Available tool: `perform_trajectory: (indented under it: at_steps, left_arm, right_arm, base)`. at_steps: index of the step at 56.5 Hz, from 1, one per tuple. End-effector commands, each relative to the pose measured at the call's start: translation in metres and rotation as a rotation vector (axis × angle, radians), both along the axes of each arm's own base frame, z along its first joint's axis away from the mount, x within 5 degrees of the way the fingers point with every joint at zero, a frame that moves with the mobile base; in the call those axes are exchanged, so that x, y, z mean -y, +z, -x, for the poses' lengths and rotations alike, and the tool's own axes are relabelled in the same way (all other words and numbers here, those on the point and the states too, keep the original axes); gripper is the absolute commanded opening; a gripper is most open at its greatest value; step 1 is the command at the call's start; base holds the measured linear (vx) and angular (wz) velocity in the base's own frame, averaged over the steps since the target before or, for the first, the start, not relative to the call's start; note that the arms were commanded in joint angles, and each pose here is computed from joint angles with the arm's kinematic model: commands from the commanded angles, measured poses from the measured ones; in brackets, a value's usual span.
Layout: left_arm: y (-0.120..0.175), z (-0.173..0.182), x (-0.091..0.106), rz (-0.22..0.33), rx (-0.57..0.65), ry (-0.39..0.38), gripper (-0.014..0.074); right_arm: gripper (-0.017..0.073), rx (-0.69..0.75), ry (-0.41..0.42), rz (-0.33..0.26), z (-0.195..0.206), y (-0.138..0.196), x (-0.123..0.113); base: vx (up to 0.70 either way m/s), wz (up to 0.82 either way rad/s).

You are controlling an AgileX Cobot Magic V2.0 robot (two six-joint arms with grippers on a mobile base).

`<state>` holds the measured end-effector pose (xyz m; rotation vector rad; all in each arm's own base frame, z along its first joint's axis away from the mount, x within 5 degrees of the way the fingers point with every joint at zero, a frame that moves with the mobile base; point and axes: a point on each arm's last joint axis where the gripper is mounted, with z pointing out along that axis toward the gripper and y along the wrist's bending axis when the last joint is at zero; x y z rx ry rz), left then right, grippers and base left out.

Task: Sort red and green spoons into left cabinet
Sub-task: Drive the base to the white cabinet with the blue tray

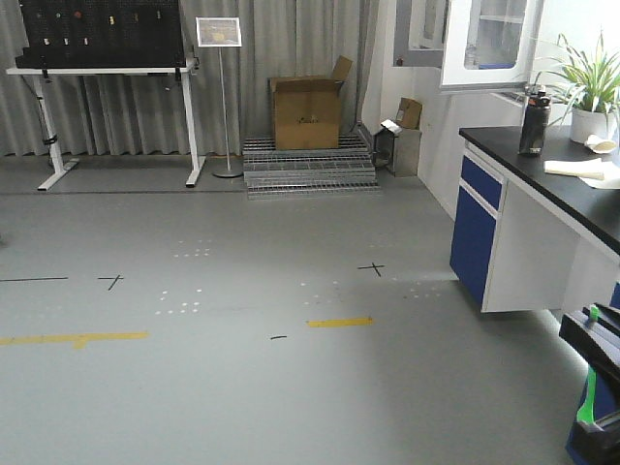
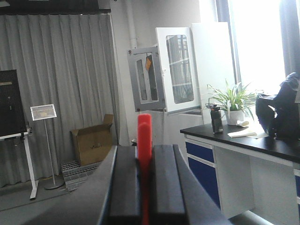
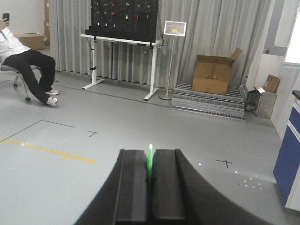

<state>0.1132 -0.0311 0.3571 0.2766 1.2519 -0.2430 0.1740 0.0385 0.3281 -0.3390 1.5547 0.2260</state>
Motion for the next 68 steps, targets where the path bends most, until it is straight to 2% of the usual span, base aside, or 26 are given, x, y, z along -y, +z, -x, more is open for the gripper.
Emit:
perform_trajectory:
  at_steps: [1,32,68]
  left_arm:
    - [0.013,0.0038,0.0018,0.04,0.055,-0.037,0.0031]
    - [0.0129,0.0037,0.0017,0.04,0.054,-0.036,0.0031]
    - [0.0131,0.0039,0.0019,0.04,0.056,-0.038,0.0031]
  right_arm:
    - [-0.0006,0.063,0.031,-0.025,0.0025,0.0146,-0.0024]
    - [-0.0006,0.063,0.032,-0.025,0.0026,0.0146,-0.0024]
    - [-0.0006,0.062,0.031,-0.025,0.0025,0.0145,-0.0023]
  base:
    - [0.56,-0.04]
    - [0.61,0.01]
    - [0.61,0.2]
